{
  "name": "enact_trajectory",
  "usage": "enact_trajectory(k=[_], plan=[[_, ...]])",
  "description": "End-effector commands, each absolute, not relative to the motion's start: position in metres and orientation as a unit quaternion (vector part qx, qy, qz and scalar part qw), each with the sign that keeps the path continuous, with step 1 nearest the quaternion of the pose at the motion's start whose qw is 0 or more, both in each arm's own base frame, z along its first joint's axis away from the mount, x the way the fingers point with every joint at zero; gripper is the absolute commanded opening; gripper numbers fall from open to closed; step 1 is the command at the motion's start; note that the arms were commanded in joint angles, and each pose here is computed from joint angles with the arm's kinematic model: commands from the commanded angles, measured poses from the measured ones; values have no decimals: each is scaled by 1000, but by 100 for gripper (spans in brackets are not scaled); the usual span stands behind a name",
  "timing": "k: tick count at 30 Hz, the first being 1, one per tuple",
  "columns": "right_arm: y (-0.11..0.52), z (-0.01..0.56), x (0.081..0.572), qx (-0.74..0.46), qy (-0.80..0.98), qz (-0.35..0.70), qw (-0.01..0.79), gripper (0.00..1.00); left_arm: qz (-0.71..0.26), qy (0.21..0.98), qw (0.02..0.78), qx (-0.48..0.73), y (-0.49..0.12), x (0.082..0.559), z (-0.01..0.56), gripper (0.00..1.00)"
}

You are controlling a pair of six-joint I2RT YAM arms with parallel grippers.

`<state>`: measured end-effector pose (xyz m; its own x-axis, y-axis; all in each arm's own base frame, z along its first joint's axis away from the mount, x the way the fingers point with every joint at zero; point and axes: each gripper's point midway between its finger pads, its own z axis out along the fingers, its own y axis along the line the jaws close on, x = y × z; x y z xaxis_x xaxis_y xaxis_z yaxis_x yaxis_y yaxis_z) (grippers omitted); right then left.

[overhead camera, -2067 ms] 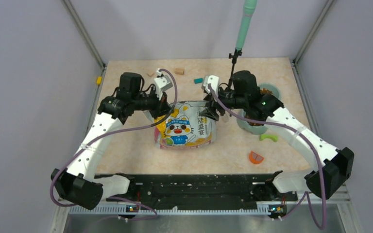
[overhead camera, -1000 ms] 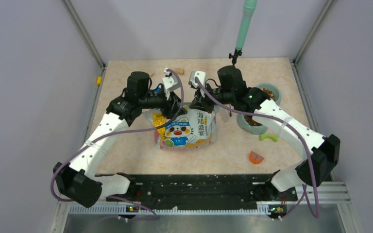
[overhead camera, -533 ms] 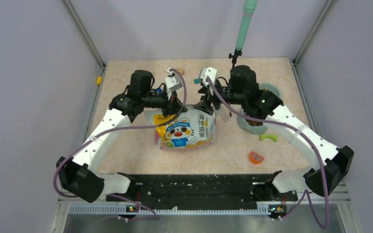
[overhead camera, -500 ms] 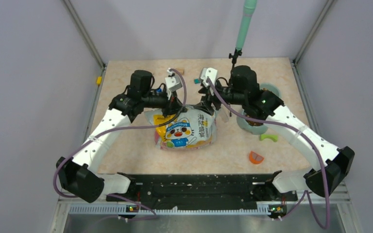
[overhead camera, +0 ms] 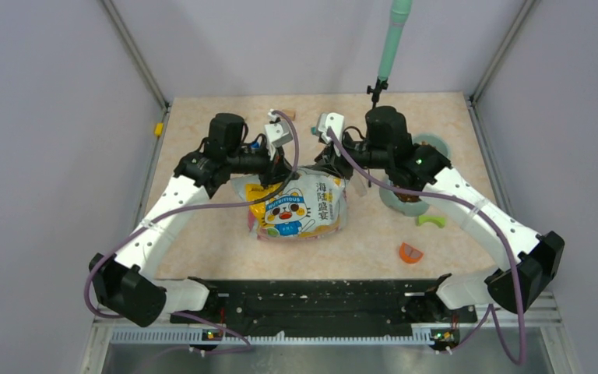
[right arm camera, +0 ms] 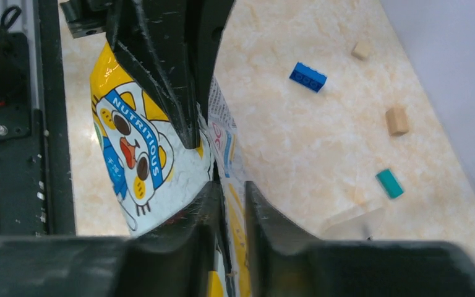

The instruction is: Serve the pet food

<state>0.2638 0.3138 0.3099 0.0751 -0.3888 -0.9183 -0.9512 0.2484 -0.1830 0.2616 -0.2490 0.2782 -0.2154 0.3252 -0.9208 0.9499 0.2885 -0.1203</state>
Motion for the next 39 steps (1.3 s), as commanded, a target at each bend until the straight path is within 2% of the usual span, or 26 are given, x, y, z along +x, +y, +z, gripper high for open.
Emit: enact_trajectory(k=[1,3,8,17,26,37,38,39], plan=[[305,321,267,-542,613,267,509,42,-363,677,447,459,-245,259,300,0],[299,315,268,-545,619,253,506,54,-358,676,454,457,-244,260,303,0],[288,303,264,-563,608,224,514,63,-357,665,470,458,-242,259,314,0],[285,285,261,-592,607,208,488,63,-359,662,472,458,-239,261,319,0],[292,331,245,-576,567,253,532,66,-355,667,472,454,-237,263,318,0],[308,288,249,-600,585,235,494,68,-352,666,475,454,-234,261,320,0],[312,282,250,-605,585,227,490,68,-350,666,476,455,-233,261,320,0],[315,280,253,-605,586,224,491,59,-350,666,475,457,-232,260,320,0]])
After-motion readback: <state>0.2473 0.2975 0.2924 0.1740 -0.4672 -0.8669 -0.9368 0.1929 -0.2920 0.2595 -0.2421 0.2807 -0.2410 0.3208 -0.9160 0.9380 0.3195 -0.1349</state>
